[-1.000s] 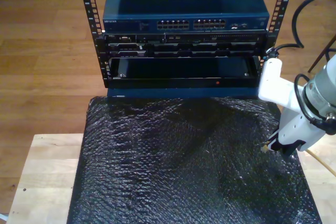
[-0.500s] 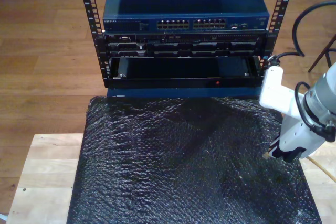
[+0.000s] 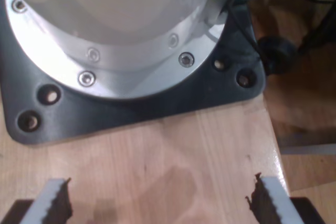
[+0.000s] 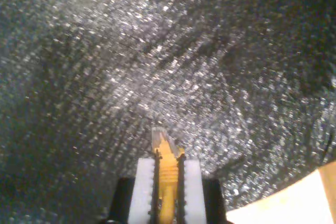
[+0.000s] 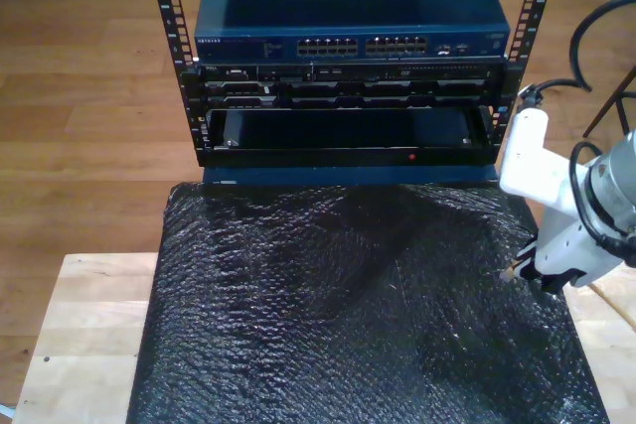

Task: Grab the cable and plug it in

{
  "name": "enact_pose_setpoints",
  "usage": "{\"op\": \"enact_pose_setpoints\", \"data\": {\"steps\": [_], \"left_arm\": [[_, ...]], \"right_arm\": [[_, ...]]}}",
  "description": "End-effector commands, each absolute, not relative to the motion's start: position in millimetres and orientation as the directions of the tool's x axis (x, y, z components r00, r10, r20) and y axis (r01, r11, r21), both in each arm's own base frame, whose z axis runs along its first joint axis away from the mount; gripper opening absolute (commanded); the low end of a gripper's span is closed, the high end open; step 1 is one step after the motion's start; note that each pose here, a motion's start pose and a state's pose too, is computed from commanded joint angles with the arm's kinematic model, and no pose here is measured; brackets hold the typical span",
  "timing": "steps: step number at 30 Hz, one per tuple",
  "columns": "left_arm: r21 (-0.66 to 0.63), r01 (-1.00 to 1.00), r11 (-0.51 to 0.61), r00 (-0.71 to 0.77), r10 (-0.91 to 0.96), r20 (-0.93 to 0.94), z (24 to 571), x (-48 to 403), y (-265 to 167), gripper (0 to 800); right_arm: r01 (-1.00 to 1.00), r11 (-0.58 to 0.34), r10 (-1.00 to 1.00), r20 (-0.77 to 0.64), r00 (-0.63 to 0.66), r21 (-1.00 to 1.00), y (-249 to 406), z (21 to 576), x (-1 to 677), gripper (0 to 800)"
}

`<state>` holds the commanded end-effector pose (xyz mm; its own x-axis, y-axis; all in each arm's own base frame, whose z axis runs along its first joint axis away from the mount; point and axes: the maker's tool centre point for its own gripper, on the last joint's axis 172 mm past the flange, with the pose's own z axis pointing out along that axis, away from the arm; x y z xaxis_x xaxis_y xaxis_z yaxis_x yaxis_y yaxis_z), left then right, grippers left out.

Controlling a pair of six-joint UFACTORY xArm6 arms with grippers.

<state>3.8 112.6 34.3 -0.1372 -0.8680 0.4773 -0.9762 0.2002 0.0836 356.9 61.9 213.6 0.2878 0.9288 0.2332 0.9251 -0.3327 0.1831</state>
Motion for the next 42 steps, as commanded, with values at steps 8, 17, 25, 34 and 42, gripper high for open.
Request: {"op": "enact_pose_setpoints", "data": {"steps": [8,17,25,34,42], "left_arm": [[0.084,-0.976,0.2,-0.137,-0.868,0.477,34.3,3.8,112.6,800],[0.084,-0.976,0.2,-0.137,-0.868,0.477,34.3,3.8,112.6,800],[0.084,-0.976,0.2,-0.137,-0.868,0.477,34.3,3.8,112.6,800],[0.083,-0.977,0.199,-0.136,-0.868,0.477,34.3,4.1,112.5,800],[0.084,-0.976,0.2,-0.137,-0.868,0.477,34.3,3.8,112.6,800]], "right_arm": [[0.907,-0.335,0.931,0.239,0.277,0.256,57.6,211.2,373.7,0],[0.862,-0.356,0.925,0.268,0.27,0.362,52.8,205.5,392.3,0],[0.835,-0.264,0.962,0.195,0.191,0.483,45.7,202.0,428.5,0],[0.765,-0.167,0.984,0.148,0.095,0.622,48.0,222.2,450.9,0],[0.653,-0.157,0.983,0.183,0.029,0.741,63.7,229.6,476.1,0]]}}
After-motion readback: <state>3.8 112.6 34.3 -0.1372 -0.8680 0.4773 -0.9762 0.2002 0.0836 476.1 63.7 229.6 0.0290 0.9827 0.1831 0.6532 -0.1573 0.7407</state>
